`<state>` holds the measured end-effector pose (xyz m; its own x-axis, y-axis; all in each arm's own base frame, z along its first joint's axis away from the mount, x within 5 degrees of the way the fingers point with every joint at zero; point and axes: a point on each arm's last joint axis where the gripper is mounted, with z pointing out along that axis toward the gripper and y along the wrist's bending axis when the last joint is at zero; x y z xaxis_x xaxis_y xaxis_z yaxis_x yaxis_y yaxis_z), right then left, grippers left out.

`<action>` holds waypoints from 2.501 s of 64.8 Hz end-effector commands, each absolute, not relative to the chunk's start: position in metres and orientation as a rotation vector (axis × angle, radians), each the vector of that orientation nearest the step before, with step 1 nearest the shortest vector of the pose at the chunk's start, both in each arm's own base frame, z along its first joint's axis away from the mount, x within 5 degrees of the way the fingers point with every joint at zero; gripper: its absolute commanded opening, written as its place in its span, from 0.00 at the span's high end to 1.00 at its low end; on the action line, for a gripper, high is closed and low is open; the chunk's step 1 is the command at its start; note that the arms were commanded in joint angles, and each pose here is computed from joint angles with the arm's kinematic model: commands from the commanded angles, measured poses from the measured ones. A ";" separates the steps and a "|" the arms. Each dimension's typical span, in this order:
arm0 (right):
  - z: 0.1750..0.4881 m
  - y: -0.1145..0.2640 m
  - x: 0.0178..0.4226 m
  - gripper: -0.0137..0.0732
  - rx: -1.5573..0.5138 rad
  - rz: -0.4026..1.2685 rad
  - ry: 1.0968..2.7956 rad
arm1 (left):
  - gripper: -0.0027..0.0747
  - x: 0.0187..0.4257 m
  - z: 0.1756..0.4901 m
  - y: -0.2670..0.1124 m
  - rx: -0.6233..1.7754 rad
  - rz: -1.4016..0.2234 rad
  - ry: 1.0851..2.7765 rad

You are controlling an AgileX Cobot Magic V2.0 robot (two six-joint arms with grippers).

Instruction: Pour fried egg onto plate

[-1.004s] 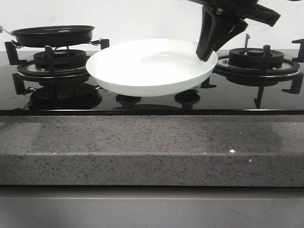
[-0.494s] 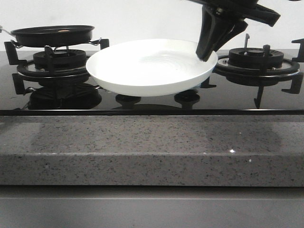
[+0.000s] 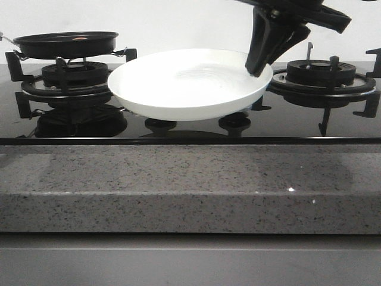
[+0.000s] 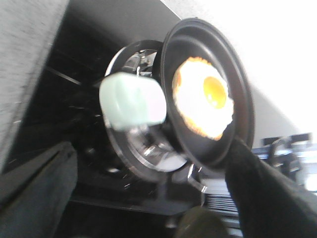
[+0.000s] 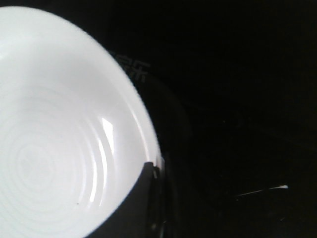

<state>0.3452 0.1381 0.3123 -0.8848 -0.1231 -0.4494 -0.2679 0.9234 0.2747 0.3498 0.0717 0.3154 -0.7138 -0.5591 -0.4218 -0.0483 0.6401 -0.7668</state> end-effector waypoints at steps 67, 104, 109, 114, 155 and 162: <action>0.339 0.137 0.340 0.92 -0.267 0.501 2.545 | 0.81 0.387 0.305 0.072 -0.618 -1.550 1.917; 0.339 0.137 0.340 0.92 -0.267 0.501 2.545 | 0.99 0.367 0.345 0.062 -0.386 -1.482 1.855; 0.339 0.137 0.340 0.92 -0.267 0.501 2.545 | 0.99 0.359 0.358 0.059 -0.343 -1.431 1.846; 0.339 0.137 0.340 0.92 -0.267 0.501 2.545 | 0.99 0.351 0.369 0.056 -0.313 -1.366 1.857; 0.339 0.137 0.340 0.92 -0.267 0.501 2.545 | 0.99 0.279 0.440 -0.067 0.237 -0.865 1.893; 0.339 0.137 0.340 0.92 -0.267 0.501 2.545 | 0.99 0.268 0.447 -0.083 0.326 -0.768 1.858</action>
